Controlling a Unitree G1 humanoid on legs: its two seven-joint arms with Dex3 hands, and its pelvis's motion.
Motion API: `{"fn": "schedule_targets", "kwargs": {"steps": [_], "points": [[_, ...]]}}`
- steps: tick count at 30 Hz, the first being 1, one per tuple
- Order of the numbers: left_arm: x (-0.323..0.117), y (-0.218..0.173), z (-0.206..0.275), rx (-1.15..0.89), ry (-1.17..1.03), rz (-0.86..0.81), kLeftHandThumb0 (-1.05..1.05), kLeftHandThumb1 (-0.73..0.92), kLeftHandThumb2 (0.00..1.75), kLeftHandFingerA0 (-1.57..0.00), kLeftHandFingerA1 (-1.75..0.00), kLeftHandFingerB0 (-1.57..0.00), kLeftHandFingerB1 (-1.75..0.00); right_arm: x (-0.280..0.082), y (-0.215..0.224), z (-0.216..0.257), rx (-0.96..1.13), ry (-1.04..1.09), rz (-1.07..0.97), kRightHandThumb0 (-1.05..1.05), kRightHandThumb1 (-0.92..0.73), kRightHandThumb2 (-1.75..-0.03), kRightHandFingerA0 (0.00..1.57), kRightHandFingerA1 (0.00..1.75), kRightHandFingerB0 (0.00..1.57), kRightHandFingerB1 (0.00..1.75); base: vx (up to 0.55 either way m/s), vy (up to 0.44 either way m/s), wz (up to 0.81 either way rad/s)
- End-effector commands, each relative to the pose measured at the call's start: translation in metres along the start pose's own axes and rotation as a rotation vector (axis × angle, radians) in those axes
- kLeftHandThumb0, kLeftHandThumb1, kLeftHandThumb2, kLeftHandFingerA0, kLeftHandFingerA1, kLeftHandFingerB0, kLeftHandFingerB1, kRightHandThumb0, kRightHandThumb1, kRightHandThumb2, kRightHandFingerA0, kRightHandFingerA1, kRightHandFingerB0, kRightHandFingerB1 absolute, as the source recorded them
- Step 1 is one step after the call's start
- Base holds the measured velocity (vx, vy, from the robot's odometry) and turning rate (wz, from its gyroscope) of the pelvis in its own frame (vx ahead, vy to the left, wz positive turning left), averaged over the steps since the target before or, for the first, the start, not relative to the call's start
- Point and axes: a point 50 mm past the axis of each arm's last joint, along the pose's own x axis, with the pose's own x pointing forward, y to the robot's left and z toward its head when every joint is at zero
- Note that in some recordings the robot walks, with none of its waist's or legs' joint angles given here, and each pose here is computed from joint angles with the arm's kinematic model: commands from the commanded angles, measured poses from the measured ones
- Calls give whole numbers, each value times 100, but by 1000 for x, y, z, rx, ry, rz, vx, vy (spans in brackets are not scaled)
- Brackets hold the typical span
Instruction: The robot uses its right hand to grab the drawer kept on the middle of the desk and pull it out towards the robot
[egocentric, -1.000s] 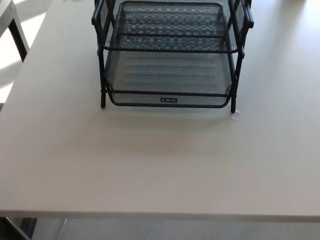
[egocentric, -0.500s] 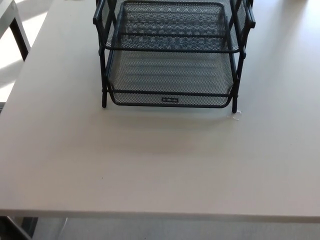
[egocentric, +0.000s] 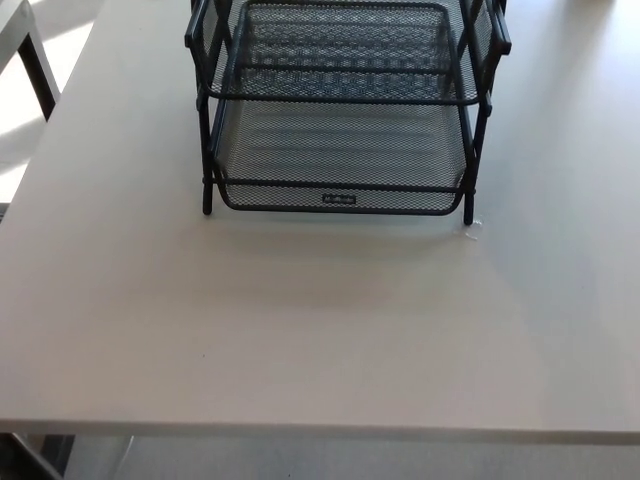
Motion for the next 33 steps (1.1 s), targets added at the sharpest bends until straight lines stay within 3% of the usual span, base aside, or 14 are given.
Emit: {"fn": "schedule_targets", "kwargs": {"steps": [1,2,6,7,10,11,12,20,21,25,26,27,32,33], "points": [[-2,3,0,20,-3,-6,-29,59,58,-77,-81,-76,-55,16,5,53,35,-217,77,-84,-56,-95,18,56,6,42,0,0,0],[-2,3,0,22,3,-9,-30,59,58,-77,-80,-75,-53,18,6,63,51,-228,101,-82,-71,-62,18,50,11,32,0,0,0],[-2,2,-1,16,-1,-6,-28,58,57,-78,-80,-77,-54,23,10,92,129,-307,126,-79,-52,-89,19,51,8,41,0,0,0],[-2,2,-1,17,-2,-7,-28,58,57,-78,-81,-76,-54,27,17,107,160,-338,122,-83,-69,-61,22,45,15,34,0,0,0],[-1,2,-1,17,1,-9,-30,58,58,-79,-82,-76,-54,31,22,126,177,-378,110,-85,-71,-62,21,49,14,35,0,0,0],[-1,3,-1,15,0,-9,-31,58,57,-79,-83,-76,-55,32,23,134,184,-395,107,-84,-56,-95,17,55,4,43,0,0,0],[-1,3,-1,13,-2,-7,-31,58,57,-79,-83,-76,-55,33,24,139,190,-404,109,-84,-56,-95,17,55,4,43,0,0,0],[1,3,1,17,-3,-10,-30,58,58,-78,-80,-76,-54,31,38,189,262,-529,141,-84,-54,-92,16,55,12,45,1,0,1],[1,3,1,15,-7,-8,-30,58,58,-79,-81,-77,-54,30,40,195,275,-537,145,-85,-68,-61,20,50,17,35,0,0,0],[1,4,2,11,-6,1,-29,58,57,-79,-82,-77,-54,24,49,217,327,-584,146,-84,-53,-93,18,56,11,45,0,0,0],[2,4,2,12,-10,1,-29,58,57,-79,-82,-77,-54,23,50,219,324,-590,147,-86,-68,-61,22,52,17,35,0,0,0],[2,4,3,10,-10,1,-29,58,57,-79,-82,-77,-54,22,53,225,326,-597,176,-85,-53,-94,16,56,7,45,0,0,0],[2,4,3,27,-9,-1,-31,59,57,-77,-83,-76,-55,20,66,242,322,-630,218,-88,-53,-96,16,58,8,44,0,0,0],[3,6,3,30,-11,4,-31,59,57,-77,-84,-77,-55,20,66,245,313,-638,221,-90,-70,-62,17,56,10,36,0,0,0]]}}
